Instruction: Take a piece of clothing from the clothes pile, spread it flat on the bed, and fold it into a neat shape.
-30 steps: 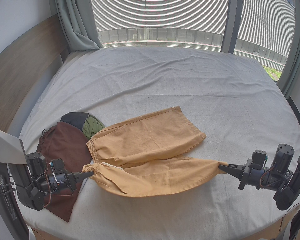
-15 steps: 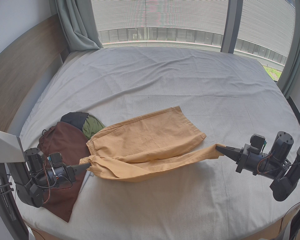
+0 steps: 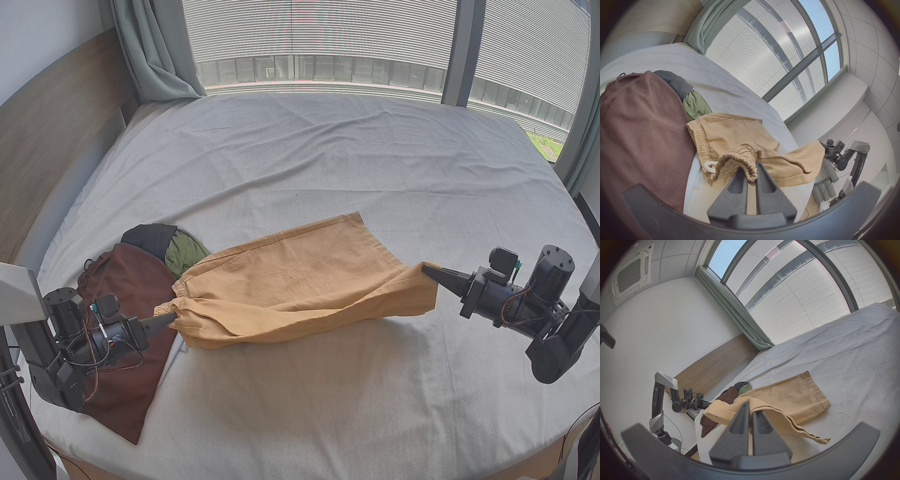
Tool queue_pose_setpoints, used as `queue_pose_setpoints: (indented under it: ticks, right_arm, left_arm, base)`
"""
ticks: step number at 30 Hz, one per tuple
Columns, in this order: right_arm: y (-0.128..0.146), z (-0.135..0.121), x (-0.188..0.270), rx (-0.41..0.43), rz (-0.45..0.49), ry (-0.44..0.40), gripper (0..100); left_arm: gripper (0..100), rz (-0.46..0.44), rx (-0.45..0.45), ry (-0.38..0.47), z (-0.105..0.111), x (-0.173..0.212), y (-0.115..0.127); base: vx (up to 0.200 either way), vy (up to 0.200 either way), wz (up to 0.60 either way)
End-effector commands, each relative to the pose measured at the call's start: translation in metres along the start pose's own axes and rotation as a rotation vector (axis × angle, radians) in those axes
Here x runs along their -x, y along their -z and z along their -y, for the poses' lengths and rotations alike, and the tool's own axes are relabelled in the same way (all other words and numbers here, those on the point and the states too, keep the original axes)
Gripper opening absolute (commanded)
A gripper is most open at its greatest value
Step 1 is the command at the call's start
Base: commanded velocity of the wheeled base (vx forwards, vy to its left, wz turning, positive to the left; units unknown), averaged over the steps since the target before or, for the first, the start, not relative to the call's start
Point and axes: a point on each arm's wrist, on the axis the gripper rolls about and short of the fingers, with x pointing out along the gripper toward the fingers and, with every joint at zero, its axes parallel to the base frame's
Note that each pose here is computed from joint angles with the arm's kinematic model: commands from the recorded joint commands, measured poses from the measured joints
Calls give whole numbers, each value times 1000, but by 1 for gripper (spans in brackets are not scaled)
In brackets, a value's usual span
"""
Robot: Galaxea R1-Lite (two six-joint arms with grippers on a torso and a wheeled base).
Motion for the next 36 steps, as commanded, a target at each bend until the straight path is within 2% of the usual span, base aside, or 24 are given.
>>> queue_pose_setpoints:
  ticks: [1, 17, 36]
  right_arm:
    - [0, 8, -9, -3, 7, -2, 0]
    - [-36, 25, -45, -29, 28, -9, 0]
    - [-44, 67, -79, -72, 51, 9, 0]
  left_arm:
    - [0, 13, -8, 4, 2, 0, -4]
    - [0, 42, 18, -26, 0, -4, -8]
    - [0, 69, 44, -64, -5, -12, -9]
  base:
    - [0, 0, 0]
    - [0, 0, 0]
    - [0, 0, 0]
